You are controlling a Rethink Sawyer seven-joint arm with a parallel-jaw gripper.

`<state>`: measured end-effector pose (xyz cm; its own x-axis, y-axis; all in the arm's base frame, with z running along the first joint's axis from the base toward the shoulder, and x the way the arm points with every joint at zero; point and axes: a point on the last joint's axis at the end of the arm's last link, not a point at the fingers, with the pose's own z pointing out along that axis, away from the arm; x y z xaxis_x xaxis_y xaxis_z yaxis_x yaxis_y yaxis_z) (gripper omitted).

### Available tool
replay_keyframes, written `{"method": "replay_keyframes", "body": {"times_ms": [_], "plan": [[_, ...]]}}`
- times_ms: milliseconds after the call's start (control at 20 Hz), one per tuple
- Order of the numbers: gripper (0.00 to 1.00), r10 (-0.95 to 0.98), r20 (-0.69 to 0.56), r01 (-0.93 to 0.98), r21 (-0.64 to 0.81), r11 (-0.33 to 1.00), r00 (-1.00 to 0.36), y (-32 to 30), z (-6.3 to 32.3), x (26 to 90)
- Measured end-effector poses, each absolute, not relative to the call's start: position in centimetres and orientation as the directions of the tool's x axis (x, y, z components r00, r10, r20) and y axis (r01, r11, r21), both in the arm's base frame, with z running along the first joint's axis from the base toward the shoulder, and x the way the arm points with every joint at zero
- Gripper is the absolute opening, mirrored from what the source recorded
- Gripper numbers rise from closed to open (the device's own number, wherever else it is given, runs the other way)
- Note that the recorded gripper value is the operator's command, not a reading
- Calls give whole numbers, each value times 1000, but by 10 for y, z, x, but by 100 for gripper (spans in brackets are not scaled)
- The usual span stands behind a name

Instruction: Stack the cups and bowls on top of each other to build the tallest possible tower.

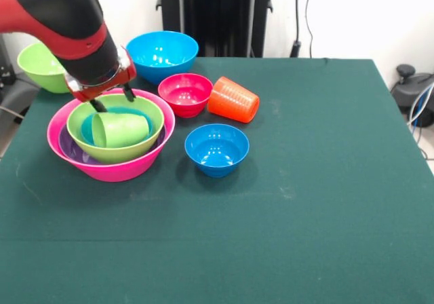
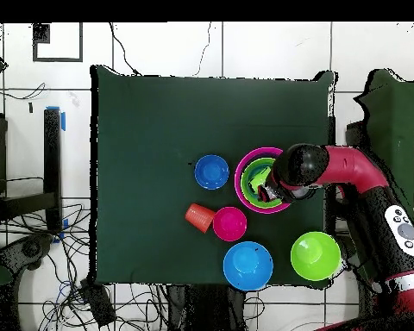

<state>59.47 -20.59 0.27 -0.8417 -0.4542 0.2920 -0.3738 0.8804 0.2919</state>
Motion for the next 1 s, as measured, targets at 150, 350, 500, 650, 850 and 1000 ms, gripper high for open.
{"method": "replay_keyframes", "body": {"times_ms": [150,350,500,650,850,1000], "plan": [[100,-453,292,-377,281,883,-843,-208,7,596],[100,-448,290,-383,254,888,-846,-214,19,601],[100,-443,287,-387,233,892,-849,-219,28,605],[100,-439,285,-384,229,894,-852,-221,28,607],[100,-432,281,-377,232,897,-857,-223,24,610],[100,-428,277,-371,238,898,-860,-223,19,611]]}}
